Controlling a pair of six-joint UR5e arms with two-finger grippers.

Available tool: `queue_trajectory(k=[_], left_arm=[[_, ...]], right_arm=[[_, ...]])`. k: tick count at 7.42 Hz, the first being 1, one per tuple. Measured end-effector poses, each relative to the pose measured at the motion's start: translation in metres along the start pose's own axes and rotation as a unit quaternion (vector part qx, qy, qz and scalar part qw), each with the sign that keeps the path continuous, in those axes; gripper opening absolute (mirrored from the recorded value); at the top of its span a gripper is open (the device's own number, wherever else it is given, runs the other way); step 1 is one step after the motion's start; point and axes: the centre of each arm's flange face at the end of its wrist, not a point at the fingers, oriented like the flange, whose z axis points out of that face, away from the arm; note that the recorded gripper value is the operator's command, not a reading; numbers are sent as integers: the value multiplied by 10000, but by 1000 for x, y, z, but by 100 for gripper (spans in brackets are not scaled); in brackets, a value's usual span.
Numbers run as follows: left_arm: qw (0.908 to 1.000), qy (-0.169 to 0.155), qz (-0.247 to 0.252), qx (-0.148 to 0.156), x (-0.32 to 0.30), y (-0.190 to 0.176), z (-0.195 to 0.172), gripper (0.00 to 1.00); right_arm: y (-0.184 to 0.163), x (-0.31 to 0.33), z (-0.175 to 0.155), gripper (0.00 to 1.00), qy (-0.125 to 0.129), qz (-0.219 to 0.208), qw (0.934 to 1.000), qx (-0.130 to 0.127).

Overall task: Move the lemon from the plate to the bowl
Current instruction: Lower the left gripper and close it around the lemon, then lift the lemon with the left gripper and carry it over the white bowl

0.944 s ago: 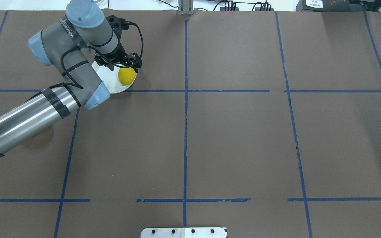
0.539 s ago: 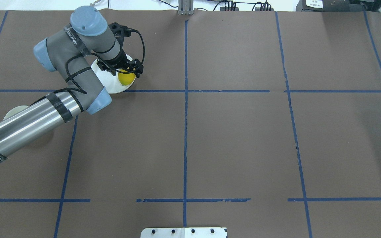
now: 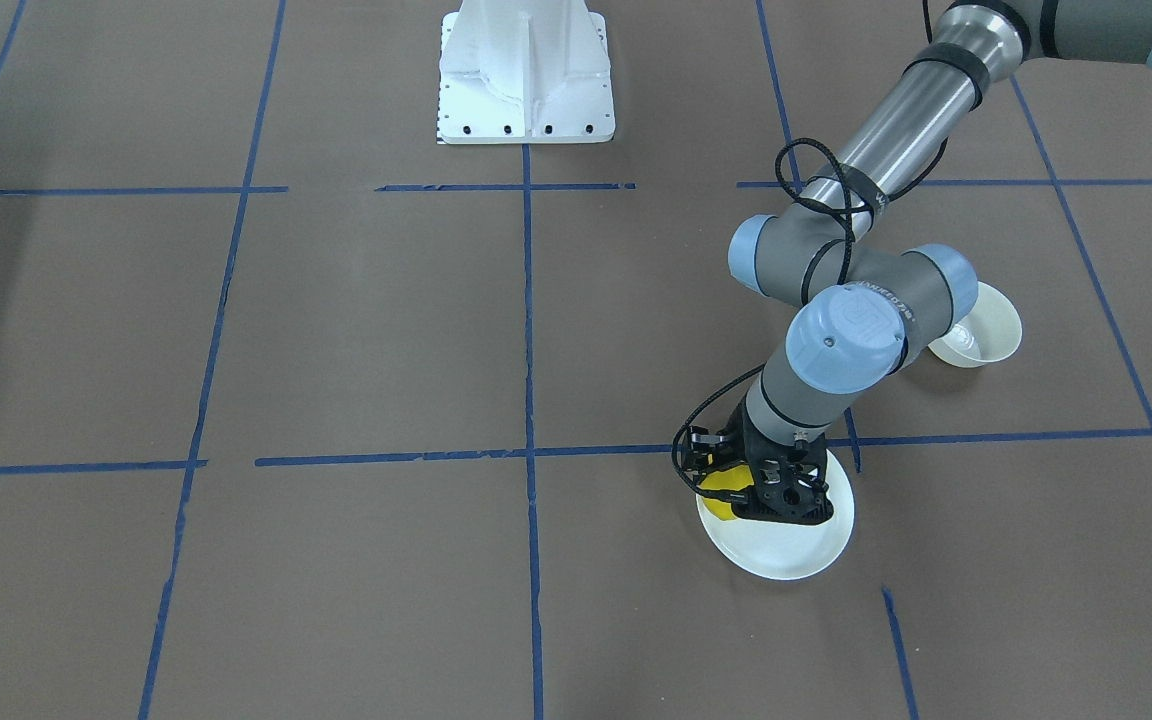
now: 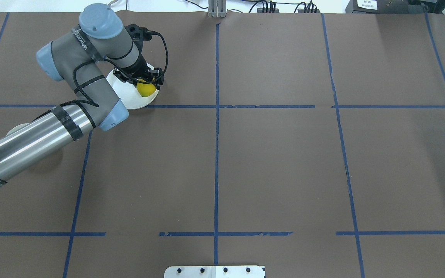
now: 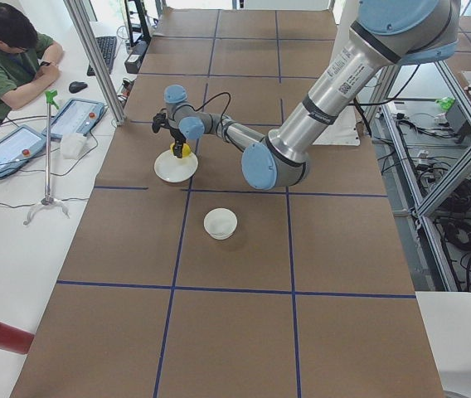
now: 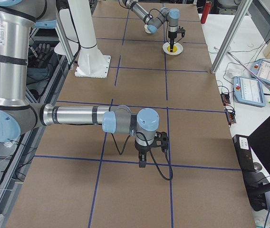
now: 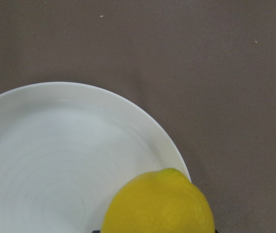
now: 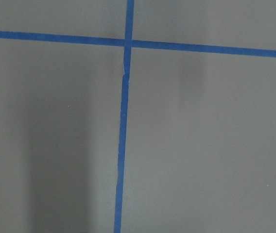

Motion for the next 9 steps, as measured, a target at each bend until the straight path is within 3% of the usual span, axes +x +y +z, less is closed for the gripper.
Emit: queue_trajectory(k=[2,4,6,9], left_arm=[[9974,-378,-606,-133,-37,-21,-46,22],[9920,-551,-1118,-179,-94,-9,-93,20],[9916,-543,-1164,-131,-155,41,-118,20],[9943,-668,-784,-284,-248,149,-125,17]], right_arm=[[0,0,0,100,0,0,10000,0],[0,0,0,100,0,1,10000,-1],[0,0,0,100,0,0,10000,0],[0,0,0,100,0,0,10000,0]])
